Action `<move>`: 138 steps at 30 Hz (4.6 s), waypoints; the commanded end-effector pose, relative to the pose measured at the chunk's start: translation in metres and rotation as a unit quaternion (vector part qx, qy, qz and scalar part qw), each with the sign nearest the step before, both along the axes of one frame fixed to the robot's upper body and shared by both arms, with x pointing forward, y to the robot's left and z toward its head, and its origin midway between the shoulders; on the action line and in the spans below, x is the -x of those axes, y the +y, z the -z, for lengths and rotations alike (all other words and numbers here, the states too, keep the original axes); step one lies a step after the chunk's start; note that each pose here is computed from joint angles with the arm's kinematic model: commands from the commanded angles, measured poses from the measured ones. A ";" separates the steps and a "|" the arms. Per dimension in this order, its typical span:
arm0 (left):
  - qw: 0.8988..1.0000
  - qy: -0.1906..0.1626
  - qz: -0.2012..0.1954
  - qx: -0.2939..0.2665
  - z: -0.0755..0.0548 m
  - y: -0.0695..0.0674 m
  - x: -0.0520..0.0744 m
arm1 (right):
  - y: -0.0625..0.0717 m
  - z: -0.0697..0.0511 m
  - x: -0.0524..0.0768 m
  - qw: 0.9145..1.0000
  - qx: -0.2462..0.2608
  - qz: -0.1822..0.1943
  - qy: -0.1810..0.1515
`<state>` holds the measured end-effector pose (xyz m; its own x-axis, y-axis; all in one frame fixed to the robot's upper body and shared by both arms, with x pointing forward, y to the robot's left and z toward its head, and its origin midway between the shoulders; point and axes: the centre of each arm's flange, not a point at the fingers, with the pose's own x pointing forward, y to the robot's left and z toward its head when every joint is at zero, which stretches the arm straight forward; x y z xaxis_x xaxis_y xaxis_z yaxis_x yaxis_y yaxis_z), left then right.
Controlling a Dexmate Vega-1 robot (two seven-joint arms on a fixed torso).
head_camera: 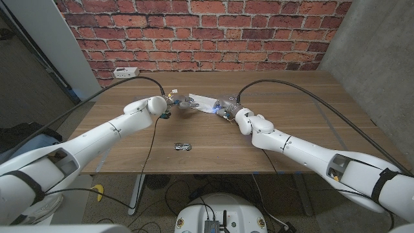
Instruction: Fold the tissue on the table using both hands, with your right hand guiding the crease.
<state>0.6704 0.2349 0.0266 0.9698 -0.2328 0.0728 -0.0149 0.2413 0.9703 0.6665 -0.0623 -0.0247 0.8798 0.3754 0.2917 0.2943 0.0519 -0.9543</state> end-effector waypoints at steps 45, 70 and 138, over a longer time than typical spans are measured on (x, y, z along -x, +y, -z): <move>0.979 -0.050 -0.042 -0.191 0.006 -0.048 0.032 | 0.018 -0.037 0.031 0.973 0.065 -0.093 -0.200; 0.982 -0.040 -0.037 -0.179 0.014 -0.041 0.031 | 0.061 -0.056 0.015 0.959 0.077 -0.161 -0.219; 0.935 -0.314 -0.115 -0.116 -0.002 -0.022 0.134 | 0.092 -0.050 -0.006 0.964 0.094 -0.175 -0.177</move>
